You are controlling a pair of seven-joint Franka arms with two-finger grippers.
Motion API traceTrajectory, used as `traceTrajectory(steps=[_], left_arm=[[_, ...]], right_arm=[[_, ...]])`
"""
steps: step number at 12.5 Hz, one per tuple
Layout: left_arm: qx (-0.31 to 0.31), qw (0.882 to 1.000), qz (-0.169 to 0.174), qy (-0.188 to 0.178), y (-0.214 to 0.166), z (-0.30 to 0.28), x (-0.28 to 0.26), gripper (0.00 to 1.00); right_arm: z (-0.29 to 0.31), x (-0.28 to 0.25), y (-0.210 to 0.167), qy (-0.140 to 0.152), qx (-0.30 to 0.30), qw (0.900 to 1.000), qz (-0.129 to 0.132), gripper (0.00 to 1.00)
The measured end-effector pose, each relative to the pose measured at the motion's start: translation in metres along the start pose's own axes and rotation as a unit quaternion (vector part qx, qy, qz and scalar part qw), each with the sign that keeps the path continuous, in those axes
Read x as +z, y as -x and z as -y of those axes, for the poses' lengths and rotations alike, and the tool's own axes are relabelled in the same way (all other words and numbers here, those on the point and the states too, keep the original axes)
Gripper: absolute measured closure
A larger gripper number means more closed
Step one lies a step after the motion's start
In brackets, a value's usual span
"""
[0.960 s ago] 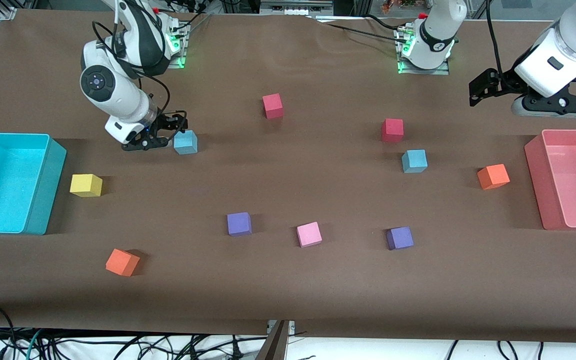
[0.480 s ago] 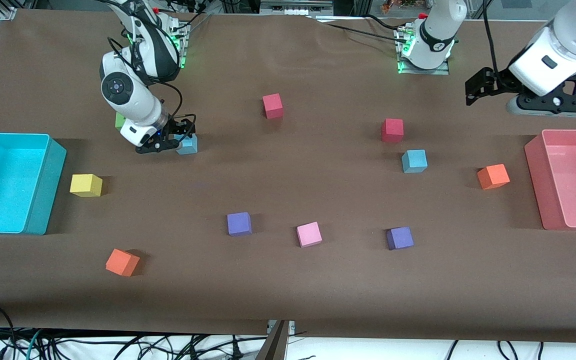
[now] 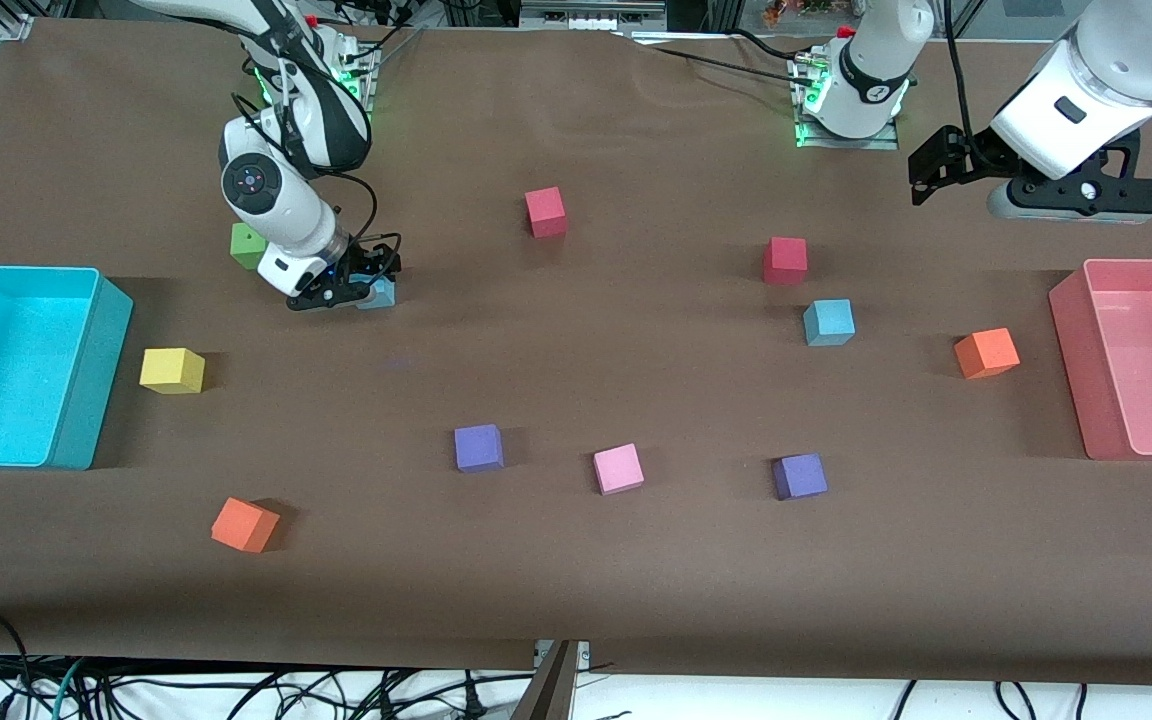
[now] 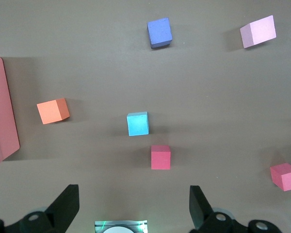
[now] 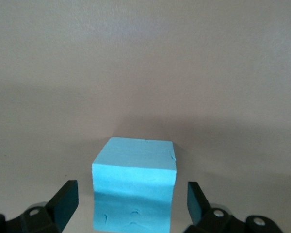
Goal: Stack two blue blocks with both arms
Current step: 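Reach the right gripper down and grasp the light blue cube, then lift the light blue cube and carry it toward the table middle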
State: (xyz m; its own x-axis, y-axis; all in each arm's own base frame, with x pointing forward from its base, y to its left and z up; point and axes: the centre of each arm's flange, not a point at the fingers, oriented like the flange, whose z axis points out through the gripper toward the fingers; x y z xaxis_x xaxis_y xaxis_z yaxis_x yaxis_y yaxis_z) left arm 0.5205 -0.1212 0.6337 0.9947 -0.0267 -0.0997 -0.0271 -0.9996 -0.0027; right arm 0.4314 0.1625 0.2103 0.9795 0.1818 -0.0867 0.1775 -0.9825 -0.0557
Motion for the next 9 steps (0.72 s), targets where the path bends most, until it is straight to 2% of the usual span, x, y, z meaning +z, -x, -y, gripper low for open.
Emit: traceTrajectory(steps=[2,3,5,7,9], left_arm=[[-0.003,1.0,0.0,0.0,-0.001,0.003,0.0,0.0],[-0.005,1.0,0.0,0.001,-0.001,0.005,0.0,0.0],[-0.008,1.0,0.0,0.001,-0.002,0.008,0.0,0.0],[-0.009,1.0,0.001,0.001,-0.002,0.008,0.0,0.0],[-0.011,1.0,0.001,0.001,-0.002,0.009,0.001,0.0]], right_arm=[[0.0,0.008,0.001,0.001,-0.006,1.0,0.006,0.01],[0.001,0.01,0.002,0.005,-0.013,1.0,0.007,0.11],[0.001,0.011,0.002,0.008,-0.019,1.0,0.007,0.37],[0.002,0.008,0.0,0.009,-0.021,1.0,0.007,0.4],[0.003,-0.007,-0.009,0.016,-0.022,0.999,0.025,0.43]])
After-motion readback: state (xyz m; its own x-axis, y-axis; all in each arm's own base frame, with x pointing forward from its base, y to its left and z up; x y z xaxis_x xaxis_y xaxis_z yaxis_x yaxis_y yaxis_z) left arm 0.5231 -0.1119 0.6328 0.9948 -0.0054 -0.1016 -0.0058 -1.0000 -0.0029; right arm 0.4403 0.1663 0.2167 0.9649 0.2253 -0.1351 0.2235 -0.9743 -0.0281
